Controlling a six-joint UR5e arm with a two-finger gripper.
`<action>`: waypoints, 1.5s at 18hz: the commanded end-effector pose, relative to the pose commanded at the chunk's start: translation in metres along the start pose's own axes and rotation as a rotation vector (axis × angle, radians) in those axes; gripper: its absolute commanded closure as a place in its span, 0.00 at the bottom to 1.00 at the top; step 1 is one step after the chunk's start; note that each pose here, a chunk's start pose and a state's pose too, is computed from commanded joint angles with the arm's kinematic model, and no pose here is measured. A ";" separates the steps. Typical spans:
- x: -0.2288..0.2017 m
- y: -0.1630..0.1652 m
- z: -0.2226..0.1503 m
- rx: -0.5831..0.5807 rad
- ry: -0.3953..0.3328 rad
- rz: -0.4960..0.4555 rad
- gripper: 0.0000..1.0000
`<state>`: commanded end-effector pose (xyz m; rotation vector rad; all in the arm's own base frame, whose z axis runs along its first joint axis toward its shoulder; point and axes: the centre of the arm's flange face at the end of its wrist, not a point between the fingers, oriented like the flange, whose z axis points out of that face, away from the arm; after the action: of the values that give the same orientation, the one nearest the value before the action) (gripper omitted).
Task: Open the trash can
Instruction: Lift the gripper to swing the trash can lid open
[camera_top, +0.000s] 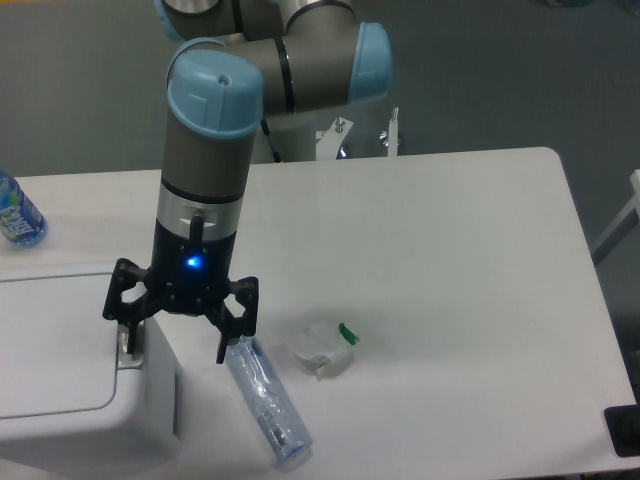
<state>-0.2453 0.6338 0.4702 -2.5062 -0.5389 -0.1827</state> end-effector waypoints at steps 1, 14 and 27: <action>0.000 0.000 0.000 0.000 0.000 0.000 0.00; -0.003 -0.006 0.007 0.003 -0.002 0.007 0.00; -0.074 -0.013 -0.059 -0.007 -0.199 0.230 0.00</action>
<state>-0.3191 0.5860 0.5076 -2.5839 -0.3234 0.1540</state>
